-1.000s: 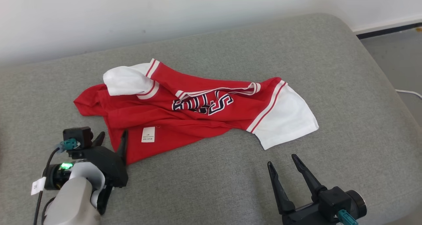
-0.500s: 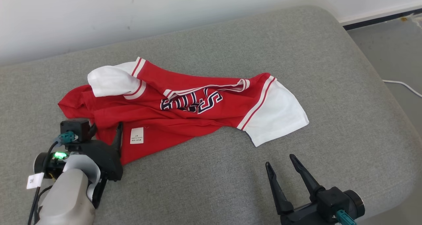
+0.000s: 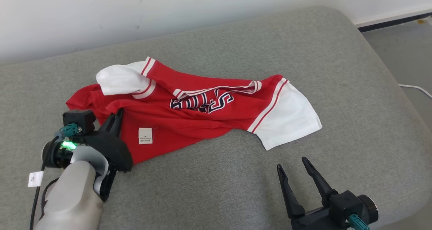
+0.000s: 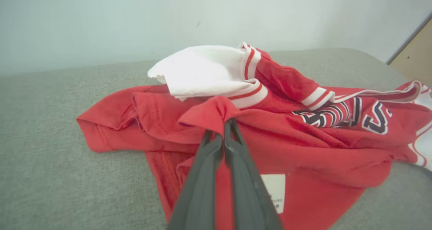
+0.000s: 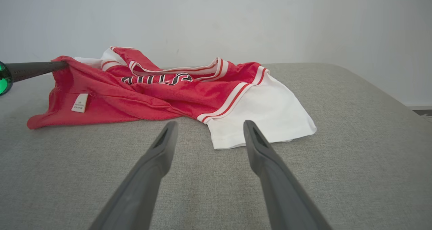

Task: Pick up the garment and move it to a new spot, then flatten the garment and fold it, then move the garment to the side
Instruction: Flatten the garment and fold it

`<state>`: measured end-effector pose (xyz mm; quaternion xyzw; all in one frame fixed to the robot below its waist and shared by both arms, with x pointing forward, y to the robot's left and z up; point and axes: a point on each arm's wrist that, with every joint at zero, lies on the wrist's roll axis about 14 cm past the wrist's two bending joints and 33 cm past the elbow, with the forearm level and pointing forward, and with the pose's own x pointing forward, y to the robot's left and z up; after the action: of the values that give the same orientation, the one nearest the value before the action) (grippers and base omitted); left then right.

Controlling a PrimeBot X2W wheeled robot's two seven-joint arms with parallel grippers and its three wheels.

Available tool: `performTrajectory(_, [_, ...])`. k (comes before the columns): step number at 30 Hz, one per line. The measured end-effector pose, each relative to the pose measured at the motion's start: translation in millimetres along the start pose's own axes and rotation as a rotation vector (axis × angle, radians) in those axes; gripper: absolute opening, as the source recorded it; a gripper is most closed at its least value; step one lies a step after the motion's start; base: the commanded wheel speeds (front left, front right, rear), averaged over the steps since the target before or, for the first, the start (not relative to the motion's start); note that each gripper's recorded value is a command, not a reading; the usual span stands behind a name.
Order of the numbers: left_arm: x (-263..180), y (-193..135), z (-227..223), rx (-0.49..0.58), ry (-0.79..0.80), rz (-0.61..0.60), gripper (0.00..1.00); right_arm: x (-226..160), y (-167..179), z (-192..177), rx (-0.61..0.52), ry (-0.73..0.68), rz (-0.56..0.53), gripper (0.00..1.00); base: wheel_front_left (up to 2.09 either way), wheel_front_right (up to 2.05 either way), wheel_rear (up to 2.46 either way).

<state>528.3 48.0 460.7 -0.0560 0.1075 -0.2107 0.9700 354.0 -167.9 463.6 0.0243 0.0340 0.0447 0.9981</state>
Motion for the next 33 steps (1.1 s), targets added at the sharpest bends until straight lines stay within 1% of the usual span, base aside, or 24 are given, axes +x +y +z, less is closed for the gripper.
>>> performTrajectory(2, [-1.2, -1.1, 9.8, -0.022, -0.033, -0.001, 0.0, 1.3, 2.3, -0.9, 0.003, 0.002, 0.008, 1.0, 0.0, 0.0, 0.0])
performTrajectory(6, [-10.0, -5.8, 20.4, -0.073, -0.05, -0.014, 0.0, 3.7, 7.9, -1.1, 0.012, 0.0, 0.025, 1.0, 0.0, 0.0, 0.0])
performTrajectory(12, [-44.0, -12.6, 9.8, -0.198, 0.001, -0.035, 0.0, 5.7, 15.9, 2.0, 0.024, -0.013, 0.051, 1.0, 0.0, 0.0, 0.0])
performTrajectory(14, [-51.7, -16.2, 6.6, -0.205, 0.013, -0.044, 0.0, 5.2, 16.8, 2.6, 0.025, -0.015, 0.053, 1.0, 0.0, 0.0, 0.0])
performTrajectory(18, [-82.7, -25.5, 3.4, -0.271, 0.024, -0.047, 0.0, 5.3, 22.1, 6.9, 0.027, -0.029, 0.07, 1.0, 0.0, 0.0, 0.0])
performTrajectory(21, [-105.3, -29.5, 0.9, -0.283, 0.044, -0.036, 0.0, 5.2, 26.3, 10.3, 0.033, -0.041, 0.082, 1.0, 0.0, 0.0, 0.0])
performTrajectory(24, [-123.1, -24.7, -4.3, -0.28, 0.079, -0.001, 0.0, 5.3, 33.2, 13.4, 0.04, -0.05, 0.103, 1.0, 0.0, 0.0, 0.0])
performTrajectory(25, [-127.7, -24.9, -5.5, -0.298, 0.091, 0.007, 0.0, 5.0, 35.2, 14.1, 0.041, -0.053, 0.109, 1.0, 0.0, 0.0, 0.0])
performTrajectory(27, [-133.9, -30.0, -6.3, -0.332, 0.117, 0.007, 0.0, 4.5, 37.0, 15.3, 0.041, -0.056, 0.114, 1.0, 0.0, 0.0, 0.0])
performTrajectory(29, [-138.0, -28.1, -8.9, -0.321, 0.156, 0.022, 0.0, 4.0, 36.6, 15.6, 0.042, -0.057, 0.113, 1.0, 0.0, 0.0, 0.0])
performTrajectory(30, [-139.1, -19.5, -7.4, -0.313, 0.168, 0.051, 0.0, 3.2, 35.6, 15.3, 0.043, -0.057, 0.109, 1.0, 0.0, 0.0, 0.0])
performTrajectory(31, [-139.2, -18.6, -8.3, -0.31, 0.183, 0.053, 0.0, 2.7, 34.6, 15.2, 0.043, -0.056, 0.105, 1.0, 0.0, 0.0, 0.0])
performTrajectory(33, [-136.3, -26.7, 1.0, -0.362, 0.17, 0.03, 0.0, 1.3, 30.6, 15.2, 0.043, -0.057, 0.092, 1.0, 0.0, 0.0, 0.0])
